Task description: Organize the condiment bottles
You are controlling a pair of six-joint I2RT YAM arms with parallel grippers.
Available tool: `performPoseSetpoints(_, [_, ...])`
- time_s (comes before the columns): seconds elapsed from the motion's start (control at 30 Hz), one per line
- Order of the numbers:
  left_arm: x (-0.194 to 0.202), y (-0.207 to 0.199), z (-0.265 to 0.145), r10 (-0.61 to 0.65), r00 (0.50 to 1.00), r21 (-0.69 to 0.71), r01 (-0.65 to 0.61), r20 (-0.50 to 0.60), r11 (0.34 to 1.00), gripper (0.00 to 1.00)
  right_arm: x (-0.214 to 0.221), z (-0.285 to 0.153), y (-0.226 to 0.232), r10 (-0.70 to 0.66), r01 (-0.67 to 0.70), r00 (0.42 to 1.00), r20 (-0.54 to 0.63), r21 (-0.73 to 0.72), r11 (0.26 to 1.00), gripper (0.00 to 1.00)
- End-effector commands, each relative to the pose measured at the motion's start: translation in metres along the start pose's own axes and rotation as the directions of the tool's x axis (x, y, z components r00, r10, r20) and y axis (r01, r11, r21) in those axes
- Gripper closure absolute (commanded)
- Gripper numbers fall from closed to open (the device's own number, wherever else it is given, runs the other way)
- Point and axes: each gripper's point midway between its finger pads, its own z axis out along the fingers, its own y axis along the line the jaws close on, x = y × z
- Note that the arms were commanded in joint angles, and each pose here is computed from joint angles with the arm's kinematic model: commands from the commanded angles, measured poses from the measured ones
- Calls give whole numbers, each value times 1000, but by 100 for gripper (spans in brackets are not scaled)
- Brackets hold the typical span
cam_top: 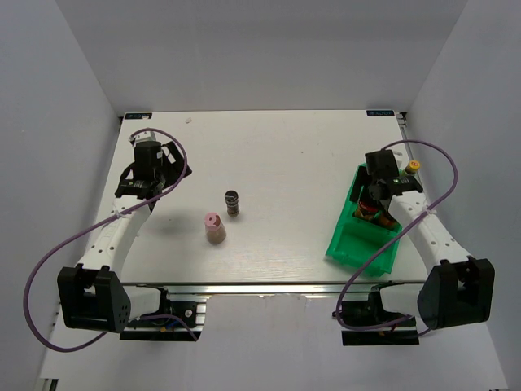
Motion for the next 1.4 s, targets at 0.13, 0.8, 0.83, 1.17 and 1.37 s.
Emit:
performPoseSetpoints(0.13, [-1, 0, -2, -3, 1000, 6, 3, 3, 1000, 2, -48, -29, 7, 43, -31, 986, 161, -76, 997, 11])
performPoseSetpoints(0.8, [3, 1, -13, -180, 983, -65, 176, -49, 982, 2, 54, -159, 301, -567, 765, 619, 543, -580, 279, 11])
performPoseSetpoints(0.83, [4, 2, -14, -180, 982, -69, 177, -52, 982, 2, 72, -166, 313, -588, 784, 584, 559, -577, 230, 11])
performPoseSetpoints(1.17, [2, 16, -25, -206, 979, -132, 202, -13, 970, 2, 149, -159, 414, -660, 774, 503, 558, -631, 57, 11])
performPoseSetpoints(1.37, [-2, 16, -28, -204, 979, -130, 203, 3, 971, 2, 141, -132, 437, -668, 803, 532, 521, -560, 203, 11])
